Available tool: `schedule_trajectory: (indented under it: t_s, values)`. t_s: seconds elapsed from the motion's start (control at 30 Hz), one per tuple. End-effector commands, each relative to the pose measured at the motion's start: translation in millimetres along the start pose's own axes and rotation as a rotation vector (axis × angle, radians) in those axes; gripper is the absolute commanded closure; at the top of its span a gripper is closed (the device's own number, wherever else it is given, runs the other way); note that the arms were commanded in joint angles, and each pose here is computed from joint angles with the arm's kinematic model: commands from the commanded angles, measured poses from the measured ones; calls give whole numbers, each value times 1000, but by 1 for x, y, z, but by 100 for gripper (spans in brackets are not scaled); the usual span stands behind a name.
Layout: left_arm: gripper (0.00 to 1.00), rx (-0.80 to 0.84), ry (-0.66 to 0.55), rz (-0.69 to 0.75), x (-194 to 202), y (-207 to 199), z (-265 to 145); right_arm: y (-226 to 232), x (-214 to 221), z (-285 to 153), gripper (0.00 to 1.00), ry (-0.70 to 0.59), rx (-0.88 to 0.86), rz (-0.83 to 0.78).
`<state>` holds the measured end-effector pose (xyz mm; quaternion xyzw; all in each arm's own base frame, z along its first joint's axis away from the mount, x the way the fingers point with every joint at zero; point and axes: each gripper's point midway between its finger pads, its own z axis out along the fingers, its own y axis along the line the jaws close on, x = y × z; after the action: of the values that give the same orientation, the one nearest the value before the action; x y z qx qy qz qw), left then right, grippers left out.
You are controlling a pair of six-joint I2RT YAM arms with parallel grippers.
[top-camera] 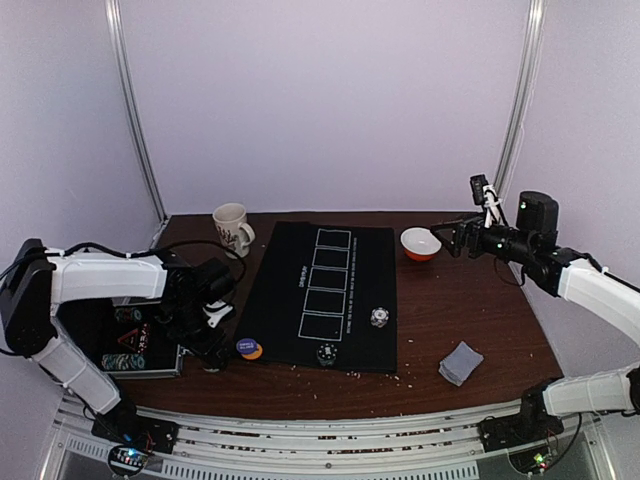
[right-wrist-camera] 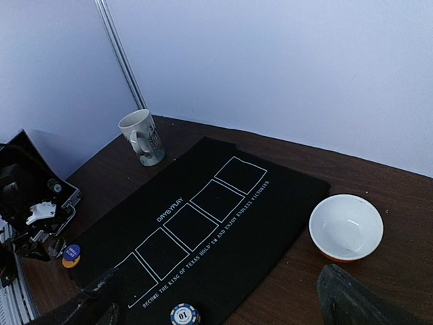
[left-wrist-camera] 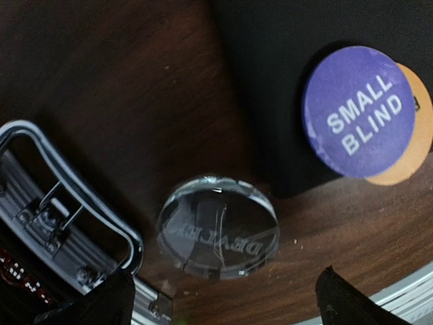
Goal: Distribute texas hold em gaming equipment
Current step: Adjust the dealer button at the center of the board, then pick up the dealer button from the center of the board.
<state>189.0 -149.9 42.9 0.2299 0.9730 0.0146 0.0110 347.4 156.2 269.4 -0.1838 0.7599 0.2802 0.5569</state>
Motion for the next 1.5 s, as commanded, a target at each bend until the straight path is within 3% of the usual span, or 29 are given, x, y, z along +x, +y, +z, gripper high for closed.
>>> schedule_trajectory:
  t_s: [0.0,0.4,0.5,0.67,0.93,1.13,1.3,1.47]
  values:
    - [7,88,-55,16,-24,-14,15,3,5,1,0,36,5,-40]
    - [18,80,1,-38,-29,3,30,1,19,-1,0,69,15,-33]
    - [26,101,15,-38,-20,-3,32,2,19,-1,0,68,15,-34]
    - [29,157,40,-14,3,-28,29,2,16,-2,0,63,21,-32]
    - [29,144,83,30,27,-48,31,3,14,-2,0,53,14,-18]
    - [20,30,36,26,15,-33,38,4,15,-1,0,54,7,-7]
    - [30,41,62,25,23,-34,49,5,14,-3,0,56,10,-8]
    - [48,53,63,28,28,-34,48,4,13,-5,0,53,19,-14]
